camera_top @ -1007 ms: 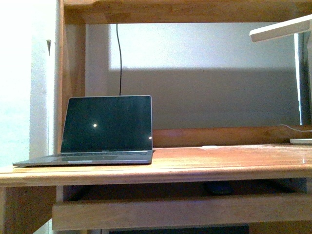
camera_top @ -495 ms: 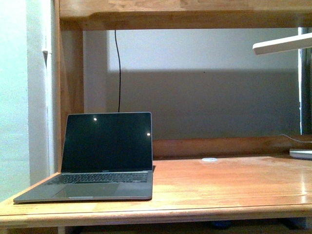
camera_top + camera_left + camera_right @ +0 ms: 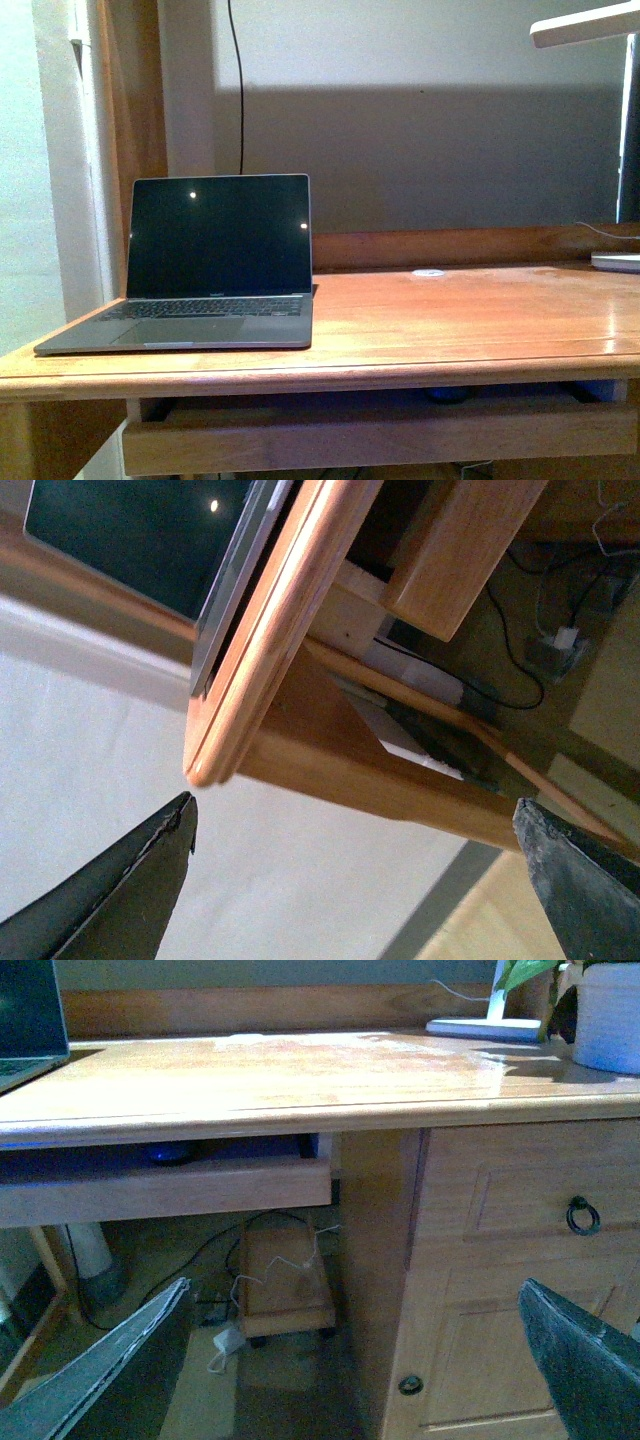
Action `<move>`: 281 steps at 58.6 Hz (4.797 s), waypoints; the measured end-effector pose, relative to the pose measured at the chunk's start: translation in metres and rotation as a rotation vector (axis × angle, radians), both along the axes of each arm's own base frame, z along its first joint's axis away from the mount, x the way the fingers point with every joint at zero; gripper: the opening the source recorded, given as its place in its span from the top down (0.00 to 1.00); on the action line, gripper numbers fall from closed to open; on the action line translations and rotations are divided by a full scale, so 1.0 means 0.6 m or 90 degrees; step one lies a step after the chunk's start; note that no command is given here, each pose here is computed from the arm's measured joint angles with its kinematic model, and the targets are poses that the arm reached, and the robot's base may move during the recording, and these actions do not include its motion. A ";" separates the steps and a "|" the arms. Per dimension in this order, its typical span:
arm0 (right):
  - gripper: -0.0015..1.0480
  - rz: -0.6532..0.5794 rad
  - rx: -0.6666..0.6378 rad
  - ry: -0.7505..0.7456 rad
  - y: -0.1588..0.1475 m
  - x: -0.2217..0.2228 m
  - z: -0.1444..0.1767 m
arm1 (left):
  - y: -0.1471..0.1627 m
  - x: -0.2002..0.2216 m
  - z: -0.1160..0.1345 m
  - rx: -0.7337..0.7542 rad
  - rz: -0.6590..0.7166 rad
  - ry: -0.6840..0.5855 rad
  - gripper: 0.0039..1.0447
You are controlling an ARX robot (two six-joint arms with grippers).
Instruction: Place mouse
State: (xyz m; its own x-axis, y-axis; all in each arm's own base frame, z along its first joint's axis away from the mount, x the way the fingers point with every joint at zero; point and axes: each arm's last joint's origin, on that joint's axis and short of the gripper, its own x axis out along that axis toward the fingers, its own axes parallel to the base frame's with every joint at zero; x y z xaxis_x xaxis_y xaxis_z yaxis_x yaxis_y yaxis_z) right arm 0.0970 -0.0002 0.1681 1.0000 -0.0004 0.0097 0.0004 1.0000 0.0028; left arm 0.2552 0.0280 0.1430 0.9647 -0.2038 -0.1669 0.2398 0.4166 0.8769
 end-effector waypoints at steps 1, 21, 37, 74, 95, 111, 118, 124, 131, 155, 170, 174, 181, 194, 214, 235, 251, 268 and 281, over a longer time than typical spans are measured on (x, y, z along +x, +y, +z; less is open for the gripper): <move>0.07 0.000 0.000 0.000 0.000 0.000 0.000 | 0.000 0.009 -0.003 0.018 -0.009 -0.003 0.07; 0.07 0.000 0.000 0.000 0.000 0.000 0.000 | -0.008 0.137 -0.033 0.183 -0.105 -0.034 0.07; 0.07 0.000 0.000 0.000 0.000 0.000 0.000 | -0.042 0.211 -0.072 0.226 -0.172 -0.042 0.07; 0.07 0.000 0.000 0.000 0.000 0.000 0.000 | -0.095 0.283 -0.128 0.334 -0.254 -0.046 0.07; 0.07 0.000 0.000 0.000 0.000 0.000 0.000 | -0.135 0.206 -0.087 0.136 -0.165 0.199 0.07; 0.07 0.000 0.000 0.000 0.000 0.000 0.000 | -0.164 0.119 -0.054 -0.087 -0.131 0.336 0.07; 0.07 0.000 0.000 0.000 0.000 0.000 0.000 | -0.180 0.087 -0.043 -0.173 -0.132 0.394 0.07; 0.07 0.000 0.000 0.000 0.000 0.000 0.000 | -0.191 0.065 -0.029 -0.252 -0.128 0.444 0.07; 0.07 0.000 0.000 0.000 0.000 0.000 0.000 | -0.197 0.050 -0.012 -0.340 -0.108 0.486 0.07; 0.07 0.000 0.000 0.000 0.000 0.000 0.000 | -0.208 0.002 0.099 -0.709 -0.110 0.517 0.07; 0.07 0.000 0.000 0.000 0.000 0.000 0.000 | -0.168 -0.060 0.127 -0.716 0.069 0.301 0.07; 0.07 0.000 0.000 0.000 0.000 0.000 0.000 | -0.147 -0.096 0.129 -0.720 0.134 0.234 0.07; 0.07 0.000 0.000 0.000 0.000 0.000 0.000 | -0.128 -0.153 0.121 -0.726 0.173 0.202 0.07; 0.07 0.000 0.000 0.000 0.000 0.000 0.000 | -0.100 -0.251 0.105 -0.738 0.179 0.040 0.22; 0.07 0.046 0.026 0.030 0.001 0.001 -0.003 | -0.048 -0.262 0.054 -0.715 0.179 -0.018 0.76; 0.07 0.203 0.165 0.095 0.063 0.094 0.045 | -0.047 -0.263 0.038 -0.712 0.175 -0.021 0.98; 0.07 0.189 0.104 0.126 0.147 0.167 0.042 | -0.047 -0.263 0.038 -0.711 0.174 -0.021 0.91; 0.07 0.141 -0.024 0.170 0.220 0.221 0.004 | -0.047 -0.263 0.038 -0.711 0.174 -0.021 0.47; 0.07 0.080 -0.083 0.185 0.244 0.262 -0.013 | -0.047 -0.263 0.038 -0.711 0.174 -0.021 0.13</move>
State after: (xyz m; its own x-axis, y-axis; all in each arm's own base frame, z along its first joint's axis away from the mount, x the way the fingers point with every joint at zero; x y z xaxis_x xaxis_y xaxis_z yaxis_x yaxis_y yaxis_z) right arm 0.2544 0.1459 0.1601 0.9530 0.1058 -0.2840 -0.1413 0.9841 -0.1074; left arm 0.0975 -0.0005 0.1657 1.0000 -0.0050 0.0010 0.0050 0.9999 -0.0109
